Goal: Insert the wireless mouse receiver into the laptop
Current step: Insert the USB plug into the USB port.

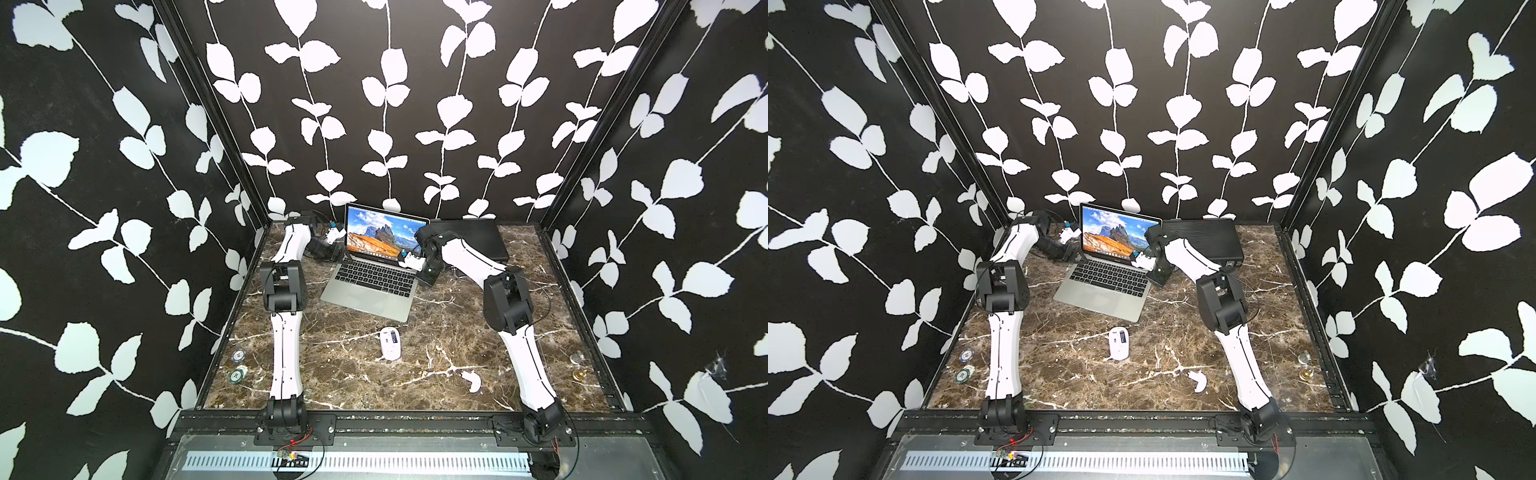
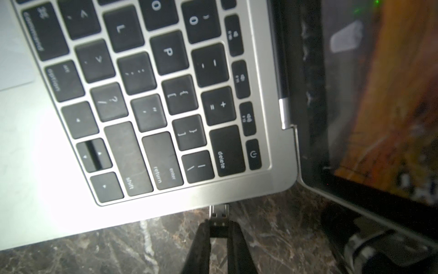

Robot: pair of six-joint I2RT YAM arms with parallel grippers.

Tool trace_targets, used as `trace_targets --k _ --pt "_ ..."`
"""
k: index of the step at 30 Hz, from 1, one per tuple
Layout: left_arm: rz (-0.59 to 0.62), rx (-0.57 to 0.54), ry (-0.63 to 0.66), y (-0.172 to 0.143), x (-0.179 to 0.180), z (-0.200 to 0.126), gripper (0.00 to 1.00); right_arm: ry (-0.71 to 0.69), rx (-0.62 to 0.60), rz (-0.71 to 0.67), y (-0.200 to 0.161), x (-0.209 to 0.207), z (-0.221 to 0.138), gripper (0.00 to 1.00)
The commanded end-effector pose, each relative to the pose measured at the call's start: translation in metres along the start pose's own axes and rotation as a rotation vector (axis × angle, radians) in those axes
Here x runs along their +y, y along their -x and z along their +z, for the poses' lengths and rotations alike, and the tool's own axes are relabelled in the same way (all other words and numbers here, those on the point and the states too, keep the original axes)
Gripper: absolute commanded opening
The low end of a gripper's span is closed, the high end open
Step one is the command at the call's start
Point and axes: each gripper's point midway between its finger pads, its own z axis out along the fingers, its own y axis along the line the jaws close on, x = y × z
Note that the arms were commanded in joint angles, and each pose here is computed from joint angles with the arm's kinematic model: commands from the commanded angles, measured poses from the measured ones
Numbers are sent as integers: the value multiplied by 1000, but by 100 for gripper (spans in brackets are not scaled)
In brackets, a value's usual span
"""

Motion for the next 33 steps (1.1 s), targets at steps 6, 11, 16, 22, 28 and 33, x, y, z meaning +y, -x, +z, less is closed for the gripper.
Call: trace_targets --k 6,11,16,22,28,33 --pt "-3 27 -53 -6 -9 12 78 2 -45 -15 14 -5 -1 0" --pt "1 29 -48 -6 -9 11 78 14 30 -3 -1 -3 0 0" --pt "2 22 -47 -4 -9 11 78 -10 -10 8 -9 2 -9 0" --pt "0 27 -43 -5 -9 10 78 0 16 19 -14 4 -5 0" --pt "3 31 -40 -6 -9 10 78 -12 8 14 -7 -3 -1 0" --pt "0 30 -40 -6 -8 11 78 -9 -2 13 -3 -5 2 0"
